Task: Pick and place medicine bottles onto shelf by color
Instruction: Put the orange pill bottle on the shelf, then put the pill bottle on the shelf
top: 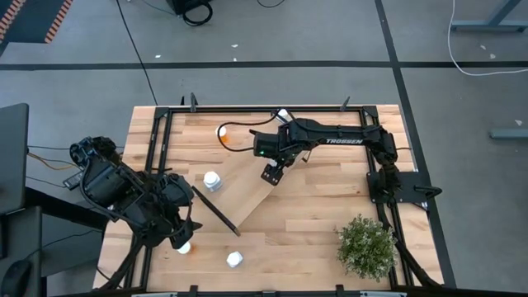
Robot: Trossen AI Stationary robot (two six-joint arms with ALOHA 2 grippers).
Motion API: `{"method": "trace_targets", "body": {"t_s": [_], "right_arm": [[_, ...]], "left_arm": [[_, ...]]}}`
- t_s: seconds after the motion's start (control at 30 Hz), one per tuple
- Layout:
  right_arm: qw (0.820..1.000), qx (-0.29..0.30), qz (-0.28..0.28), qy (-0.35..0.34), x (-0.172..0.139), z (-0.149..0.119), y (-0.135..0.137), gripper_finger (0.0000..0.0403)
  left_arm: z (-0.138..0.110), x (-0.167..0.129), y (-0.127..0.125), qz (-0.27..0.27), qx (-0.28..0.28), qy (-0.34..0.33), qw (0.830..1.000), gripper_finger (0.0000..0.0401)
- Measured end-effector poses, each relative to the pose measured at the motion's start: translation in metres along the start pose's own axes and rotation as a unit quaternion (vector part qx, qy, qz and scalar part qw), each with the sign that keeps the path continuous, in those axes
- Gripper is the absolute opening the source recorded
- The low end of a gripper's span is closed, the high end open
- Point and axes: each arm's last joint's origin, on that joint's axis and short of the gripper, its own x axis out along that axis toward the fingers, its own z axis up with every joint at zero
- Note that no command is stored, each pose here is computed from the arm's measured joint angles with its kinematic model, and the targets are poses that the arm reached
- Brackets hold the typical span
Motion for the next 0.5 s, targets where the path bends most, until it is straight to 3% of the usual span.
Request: {"method": "trace_targets", "body": {"t_s": [0.2,0.5], "right_arm": [[0.999,0.014,0.029,-0.003,-0.019,0.001,0.0,0.0346],[0.998,0.008,0.061,-0.035,-0.056,-0.006,0.01,0.0349]], "left_arm": [[0.0,0.0,0.0,0.0,0.009,0.0,1.0,0.0352],[-0.003,-0.001,-0.001,-0.004,0.026,0.005,1.0,0.0352]]}}
